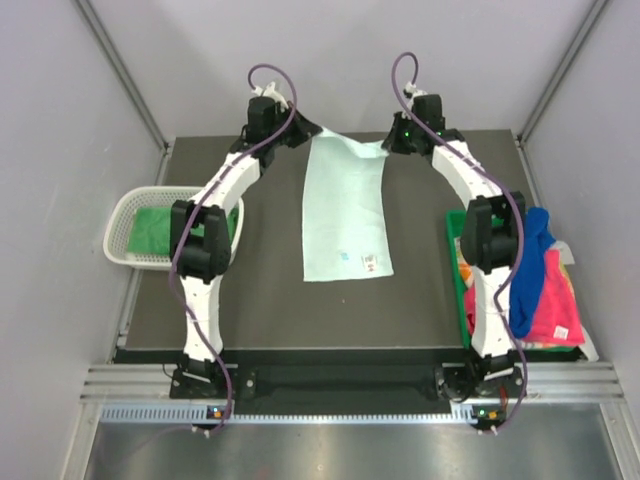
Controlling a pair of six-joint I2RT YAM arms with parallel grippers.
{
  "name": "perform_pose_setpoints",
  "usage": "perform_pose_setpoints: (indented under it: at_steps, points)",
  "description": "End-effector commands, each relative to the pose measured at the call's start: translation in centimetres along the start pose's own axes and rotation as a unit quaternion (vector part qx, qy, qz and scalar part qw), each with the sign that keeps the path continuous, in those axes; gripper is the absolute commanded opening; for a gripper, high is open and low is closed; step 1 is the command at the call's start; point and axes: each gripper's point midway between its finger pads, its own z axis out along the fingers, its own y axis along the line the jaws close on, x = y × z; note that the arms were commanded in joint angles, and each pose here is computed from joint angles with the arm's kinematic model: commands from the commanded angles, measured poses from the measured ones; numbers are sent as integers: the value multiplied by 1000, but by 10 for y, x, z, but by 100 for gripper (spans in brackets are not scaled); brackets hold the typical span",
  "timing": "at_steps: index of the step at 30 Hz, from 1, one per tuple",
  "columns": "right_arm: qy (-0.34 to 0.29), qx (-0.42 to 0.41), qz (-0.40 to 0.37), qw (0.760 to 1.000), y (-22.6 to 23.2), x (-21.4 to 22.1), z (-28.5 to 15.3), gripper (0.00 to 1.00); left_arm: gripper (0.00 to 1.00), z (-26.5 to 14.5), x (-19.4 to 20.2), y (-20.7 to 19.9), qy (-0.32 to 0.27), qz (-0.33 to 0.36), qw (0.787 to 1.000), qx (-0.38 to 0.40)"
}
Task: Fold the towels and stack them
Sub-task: Fold the towel
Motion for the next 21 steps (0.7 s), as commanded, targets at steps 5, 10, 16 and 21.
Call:
perform_pose_setpoints:
  at_steps: [5,10,16,21]
  points:
    - [-11,-23,23,999,-17,-19,13,0,0,23,8,26,27,-24,999,33]
    - [24,-33,45,998,-17,22,0,0,0,2,54,62,62,-53,996,-21]
    - [80,-25,58,995,-11,98,-18,0,0,-37,96,89,93,-52,991,-82]
    - [110,-4,59,992,-5,144,-34,0,0,-63,122,91,112,-54,988,-97]
